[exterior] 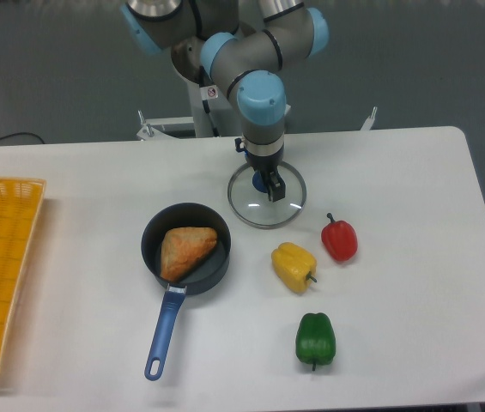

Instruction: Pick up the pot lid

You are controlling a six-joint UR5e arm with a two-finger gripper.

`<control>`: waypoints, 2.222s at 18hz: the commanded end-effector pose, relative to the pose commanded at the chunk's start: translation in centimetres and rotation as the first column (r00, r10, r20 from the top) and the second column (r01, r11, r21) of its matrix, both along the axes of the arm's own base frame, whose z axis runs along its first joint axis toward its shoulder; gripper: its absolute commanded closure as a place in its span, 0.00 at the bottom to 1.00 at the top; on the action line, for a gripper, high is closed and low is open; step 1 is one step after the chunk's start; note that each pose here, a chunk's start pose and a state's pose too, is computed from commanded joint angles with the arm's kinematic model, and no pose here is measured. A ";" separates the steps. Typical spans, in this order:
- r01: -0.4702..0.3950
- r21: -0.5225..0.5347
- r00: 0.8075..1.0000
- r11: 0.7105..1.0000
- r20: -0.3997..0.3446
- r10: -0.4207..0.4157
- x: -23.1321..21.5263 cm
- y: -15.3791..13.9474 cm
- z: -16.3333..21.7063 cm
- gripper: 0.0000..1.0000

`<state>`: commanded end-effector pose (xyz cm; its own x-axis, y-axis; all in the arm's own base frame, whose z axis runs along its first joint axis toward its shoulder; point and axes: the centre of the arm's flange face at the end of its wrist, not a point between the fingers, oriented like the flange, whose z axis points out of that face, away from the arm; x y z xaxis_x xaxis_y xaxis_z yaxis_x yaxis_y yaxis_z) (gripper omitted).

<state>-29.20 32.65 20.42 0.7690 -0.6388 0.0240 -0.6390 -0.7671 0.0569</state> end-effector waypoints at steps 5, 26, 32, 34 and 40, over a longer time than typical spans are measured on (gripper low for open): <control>-0.005 -0.001 1.000 1.000 0.001 0.005 0.0 0.0 -0.1 0.35; -0.021 -0.006 1.000 1.000 0.006 0.021 -1.4 1.2 2.3 0.45; -0.057 -0.034 0.997 0.998 0.043 0.059 -2.4 3.2 5.9 0.45; -0.060 -0.031 0.997 0.998 0.039 0.062 -2.6 3.4 6.5 0.45; -0.064 -0.014 0.997 0.998 0.034 0.065 -3.1 3.7 7.3 0.45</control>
<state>-32.26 36.31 27.75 0.8072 -0.5873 0.0592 -0.5899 -0.8062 0.0460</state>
